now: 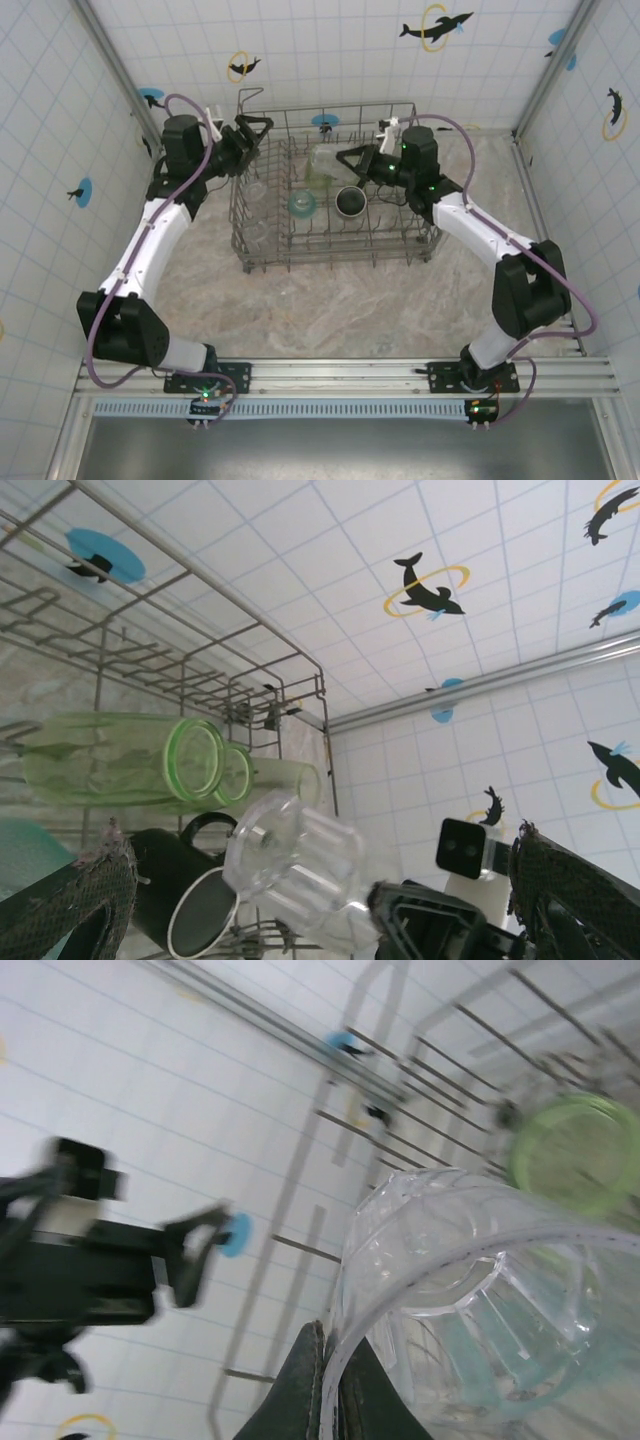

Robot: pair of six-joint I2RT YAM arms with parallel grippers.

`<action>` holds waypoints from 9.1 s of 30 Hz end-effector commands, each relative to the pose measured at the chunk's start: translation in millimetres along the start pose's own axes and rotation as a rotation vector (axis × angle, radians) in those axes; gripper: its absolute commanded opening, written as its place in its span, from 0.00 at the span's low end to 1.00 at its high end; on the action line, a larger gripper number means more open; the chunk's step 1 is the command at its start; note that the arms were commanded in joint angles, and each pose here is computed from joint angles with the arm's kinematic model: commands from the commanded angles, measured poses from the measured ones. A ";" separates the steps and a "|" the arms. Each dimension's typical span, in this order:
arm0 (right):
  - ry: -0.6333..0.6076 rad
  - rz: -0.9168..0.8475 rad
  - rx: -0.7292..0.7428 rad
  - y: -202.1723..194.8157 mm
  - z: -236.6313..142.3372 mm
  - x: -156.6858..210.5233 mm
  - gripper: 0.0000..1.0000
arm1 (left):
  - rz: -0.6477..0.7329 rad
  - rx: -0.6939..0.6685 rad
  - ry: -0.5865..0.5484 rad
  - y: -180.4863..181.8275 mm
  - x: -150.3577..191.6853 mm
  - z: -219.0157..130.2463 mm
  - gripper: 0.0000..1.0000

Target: Load the cups into the dish rack

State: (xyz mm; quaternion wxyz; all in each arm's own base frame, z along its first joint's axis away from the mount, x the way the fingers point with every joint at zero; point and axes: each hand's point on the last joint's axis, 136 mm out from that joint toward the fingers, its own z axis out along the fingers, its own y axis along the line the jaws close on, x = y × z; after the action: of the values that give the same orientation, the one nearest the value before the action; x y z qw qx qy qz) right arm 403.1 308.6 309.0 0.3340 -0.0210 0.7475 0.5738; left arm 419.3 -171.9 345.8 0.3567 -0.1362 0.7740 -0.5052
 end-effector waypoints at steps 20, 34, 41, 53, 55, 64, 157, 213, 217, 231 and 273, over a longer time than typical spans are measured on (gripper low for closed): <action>-0.095 0.003 -0.521 105.0 27.7 -16.8 0.00 | -0.090 0.077 0.062 -0.1 22.9 28.6 0.94; -0.048 0.012 -0.539 107.8 33.8 -7.2 0.00 | -0.098 0.105 0.062 -1.0 21.0 35.3 0.74; -0.027 0.012 -0.543 107.0 34.9 -3.6 0.00 | -0.088 0.128 0.074 -2.8 21.0 39.4 0.46; -0.003 0.031 -0.502 93.0 41.2 -3.6 0.22 | 0.031 0.153 0.070 -12.1 15.0 43.1 0.00; -0.006 0.029 -0.485 88.1 39.3 -5.6 0.31 | 0.064 0.131 0.053 -11.6 10.4 43.2 0.00; -0.031 -0.011 -0.327 56.5 17.8 -13.4 0.65 | 0.292 -0.085 -0.070 3.0 -29.3 45.8 0.00; -0.186 -0.153 0.199 -27.1 -140.2 8.0 1.00 | 0.630 -0.336 -0.206 13.6 -46.6 100.7 0.97; -0.649 -0.443 1.322 -258.1 -353.9 80.0 1.00 | 0.590 -1.201 -0.641 322.3 52.0 -193.8 0.98; -0.689 -0.458 1.316 -257.2 -357.1 88.4 1.00 | 0.645 -1.155 -0.637 324.4 58.4 -189.8 0.98; -0.760 -0.512 1.269 -251.8 -370.0 113.4 1.00 | 0.726 -1.026 -0.558 331.1 63.7 -166.2 0.98; -0.395 -0.602 1.085 -285.3 -288.6 96.1 1.00 | 0.744 -0.897 -0.524 327.4 75.8 -160.3 0.98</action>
State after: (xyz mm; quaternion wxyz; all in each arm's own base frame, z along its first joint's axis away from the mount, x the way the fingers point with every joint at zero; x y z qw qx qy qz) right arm 310.7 -7.1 50.9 0.5727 0.0513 0.8181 -0.0109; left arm 309.5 42.0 64.0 0.5913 -0.1167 0.7943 0.0757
